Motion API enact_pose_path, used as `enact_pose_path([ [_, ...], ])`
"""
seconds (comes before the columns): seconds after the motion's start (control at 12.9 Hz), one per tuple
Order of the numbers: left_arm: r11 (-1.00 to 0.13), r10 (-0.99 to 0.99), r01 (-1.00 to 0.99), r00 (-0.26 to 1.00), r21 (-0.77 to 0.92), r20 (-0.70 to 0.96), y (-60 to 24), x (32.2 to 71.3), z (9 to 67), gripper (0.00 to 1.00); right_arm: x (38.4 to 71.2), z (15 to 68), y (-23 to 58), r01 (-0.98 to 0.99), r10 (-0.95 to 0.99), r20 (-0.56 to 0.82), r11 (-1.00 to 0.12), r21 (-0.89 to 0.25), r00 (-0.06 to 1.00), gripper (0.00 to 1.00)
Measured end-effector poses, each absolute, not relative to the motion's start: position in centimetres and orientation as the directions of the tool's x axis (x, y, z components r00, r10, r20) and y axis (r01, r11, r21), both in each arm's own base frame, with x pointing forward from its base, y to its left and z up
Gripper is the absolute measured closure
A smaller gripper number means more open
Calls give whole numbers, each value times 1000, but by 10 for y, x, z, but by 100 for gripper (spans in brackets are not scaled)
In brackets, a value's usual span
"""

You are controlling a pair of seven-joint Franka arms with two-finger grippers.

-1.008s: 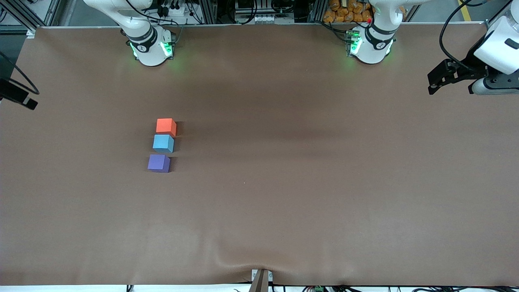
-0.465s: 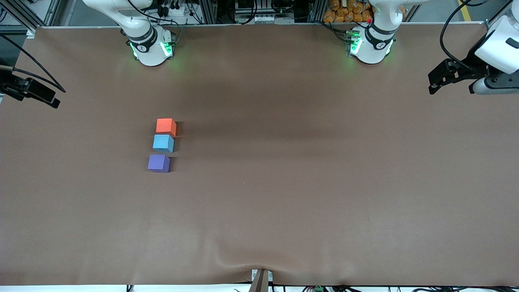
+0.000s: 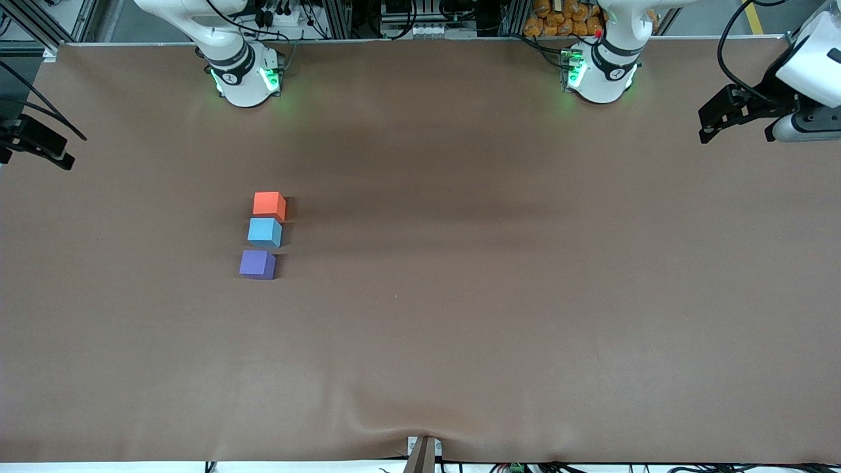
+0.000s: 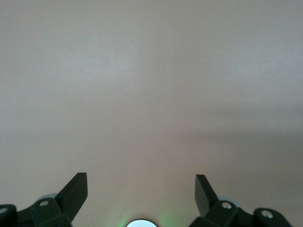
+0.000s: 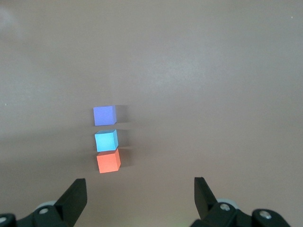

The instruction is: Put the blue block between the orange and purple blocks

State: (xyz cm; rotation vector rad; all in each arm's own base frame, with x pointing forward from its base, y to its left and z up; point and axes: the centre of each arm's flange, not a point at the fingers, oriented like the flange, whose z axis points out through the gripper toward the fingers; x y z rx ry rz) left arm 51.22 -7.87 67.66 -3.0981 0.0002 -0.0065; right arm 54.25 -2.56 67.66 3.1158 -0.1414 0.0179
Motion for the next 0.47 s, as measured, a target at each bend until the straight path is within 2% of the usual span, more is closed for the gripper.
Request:
enact_pose_path([
  [0.47,-999,7,7,1000,-43,3,-75,511,681,0,542,676,-24,-74,-74,9,-997,21,997,0],
])
